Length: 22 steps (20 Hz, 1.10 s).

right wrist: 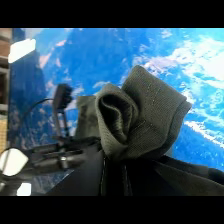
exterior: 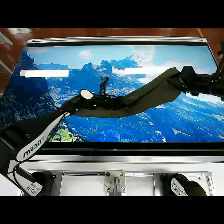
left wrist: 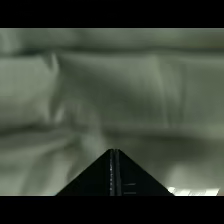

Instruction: Fold the shirts.

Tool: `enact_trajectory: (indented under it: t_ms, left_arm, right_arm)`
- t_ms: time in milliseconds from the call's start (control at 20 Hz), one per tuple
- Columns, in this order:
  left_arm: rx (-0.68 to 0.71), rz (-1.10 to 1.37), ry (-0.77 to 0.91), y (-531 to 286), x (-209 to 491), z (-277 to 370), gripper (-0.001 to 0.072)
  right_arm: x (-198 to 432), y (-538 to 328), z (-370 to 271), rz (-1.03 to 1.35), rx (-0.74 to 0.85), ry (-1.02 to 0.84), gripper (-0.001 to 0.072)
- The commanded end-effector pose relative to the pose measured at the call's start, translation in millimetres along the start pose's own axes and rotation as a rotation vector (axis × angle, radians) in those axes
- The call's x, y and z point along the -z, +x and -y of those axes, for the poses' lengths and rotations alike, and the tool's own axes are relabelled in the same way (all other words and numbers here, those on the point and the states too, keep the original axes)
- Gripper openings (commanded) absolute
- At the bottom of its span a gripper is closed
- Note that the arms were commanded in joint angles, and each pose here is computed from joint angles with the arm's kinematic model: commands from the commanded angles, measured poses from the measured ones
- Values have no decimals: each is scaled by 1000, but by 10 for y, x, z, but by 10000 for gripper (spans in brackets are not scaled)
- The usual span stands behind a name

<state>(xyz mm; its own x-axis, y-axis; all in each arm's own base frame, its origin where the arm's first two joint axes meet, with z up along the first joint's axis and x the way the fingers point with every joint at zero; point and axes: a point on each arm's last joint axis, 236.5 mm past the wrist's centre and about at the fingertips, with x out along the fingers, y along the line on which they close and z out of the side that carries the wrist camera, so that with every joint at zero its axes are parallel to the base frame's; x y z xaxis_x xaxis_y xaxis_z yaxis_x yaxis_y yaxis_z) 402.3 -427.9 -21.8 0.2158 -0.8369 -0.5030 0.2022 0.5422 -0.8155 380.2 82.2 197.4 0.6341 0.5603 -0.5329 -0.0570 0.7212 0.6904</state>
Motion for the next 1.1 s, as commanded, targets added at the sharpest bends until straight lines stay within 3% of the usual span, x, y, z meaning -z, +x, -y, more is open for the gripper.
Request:
enact_trajectory:
  t_ms: [0, 150, 350, 500, 700, 900, 1050]
  left_arm:
    - [63, 31, -77, 398, 154, 317, 49]
    - [111, -30, -7, 492, 168, 358, 49]
    - [161, -14, 18, -213, -435, 110, 46]
    - [106, 182, 95, -1314, -1272, -3, 46]
    - [45, 548, 208, -3229, -2016, 307, 46]
    - [-3, 734, 341, -4488, -1875, 807, 47]
    - [1, 721, 425, -4696, -1572, 1145, 47]
  right_arm:
    - [138, -186, -182, -13, -15, 26, 61]
    - [126, -186, -177, -8, -13, 40, 61]
    - [125, -115, -162, -7, 5, 16, 61]
    - [245, 277, -452, -43, -57, -41, 61]
    - [586, 1296, -903, -72, -135, -87, 61]
    - [1235, 2483, -960, -94, -135, 18, 60]
    - [1784, 3091, -765, -159, -92, 164, 60]
